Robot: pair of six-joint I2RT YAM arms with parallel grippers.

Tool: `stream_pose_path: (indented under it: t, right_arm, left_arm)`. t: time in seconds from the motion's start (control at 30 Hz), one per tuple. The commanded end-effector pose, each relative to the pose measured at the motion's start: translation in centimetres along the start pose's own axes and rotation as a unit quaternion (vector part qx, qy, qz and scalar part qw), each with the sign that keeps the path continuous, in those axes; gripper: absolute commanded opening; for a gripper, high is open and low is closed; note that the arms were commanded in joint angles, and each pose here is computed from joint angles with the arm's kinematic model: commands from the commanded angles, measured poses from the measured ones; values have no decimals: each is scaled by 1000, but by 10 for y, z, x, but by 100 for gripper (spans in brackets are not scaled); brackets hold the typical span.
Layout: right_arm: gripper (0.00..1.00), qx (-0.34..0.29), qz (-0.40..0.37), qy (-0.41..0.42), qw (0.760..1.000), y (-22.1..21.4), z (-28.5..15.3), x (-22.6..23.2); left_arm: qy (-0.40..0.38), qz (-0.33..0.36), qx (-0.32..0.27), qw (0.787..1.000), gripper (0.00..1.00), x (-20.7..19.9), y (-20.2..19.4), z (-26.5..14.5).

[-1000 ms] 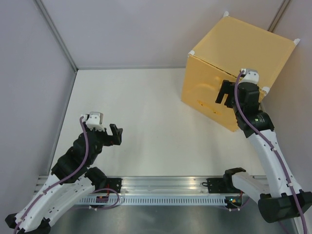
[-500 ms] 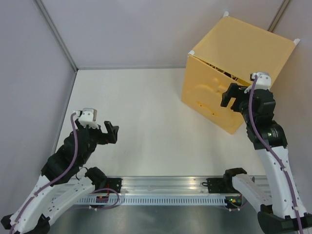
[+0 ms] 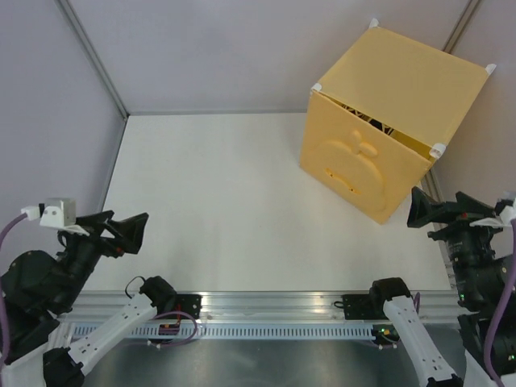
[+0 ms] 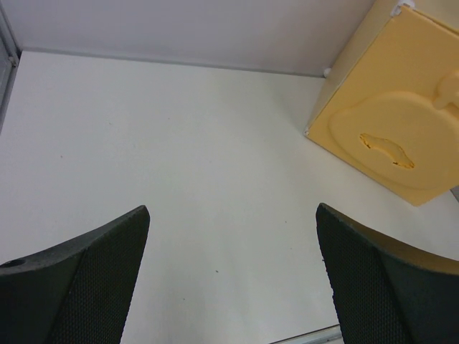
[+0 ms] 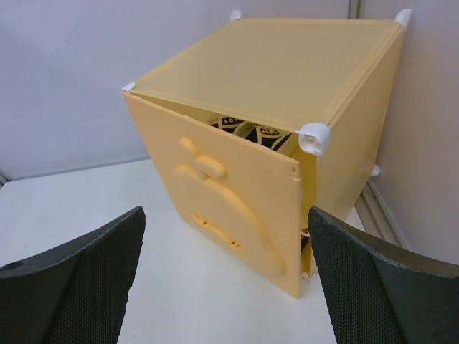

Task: Place and organize the shoes in the shoe cabinet

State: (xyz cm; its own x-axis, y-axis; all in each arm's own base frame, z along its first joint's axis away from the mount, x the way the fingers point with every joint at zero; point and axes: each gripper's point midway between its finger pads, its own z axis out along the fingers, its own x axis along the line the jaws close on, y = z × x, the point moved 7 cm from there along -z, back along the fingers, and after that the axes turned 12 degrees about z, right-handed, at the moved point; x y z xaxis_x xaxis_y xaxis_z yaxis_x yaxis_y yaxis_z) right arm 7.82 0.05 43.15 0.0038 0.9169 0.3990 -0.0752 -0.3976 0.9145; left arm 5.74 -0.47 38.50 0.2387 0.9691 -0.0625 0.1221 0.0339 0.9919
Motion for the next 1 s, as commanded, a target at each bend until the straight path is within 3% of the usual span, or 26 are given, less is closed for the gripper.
stream_pose_path:
  t: [0.0,0.47,0.97]
  right_arm:
    - [98,-16,-18,-28,999,-2,-33,-16]
    - [98,-108,9,-36,993,-18,-120,-48]
    - [98,-128,23,-25,991,-24,-134,-52]
  left_arm:
    - [14,7,-1,1000,100,17,-3,-27]
    - [47,-27,-60,997,100,53,-34,-77]
    - [55,-47,-65,995,100,54,-45,-75]
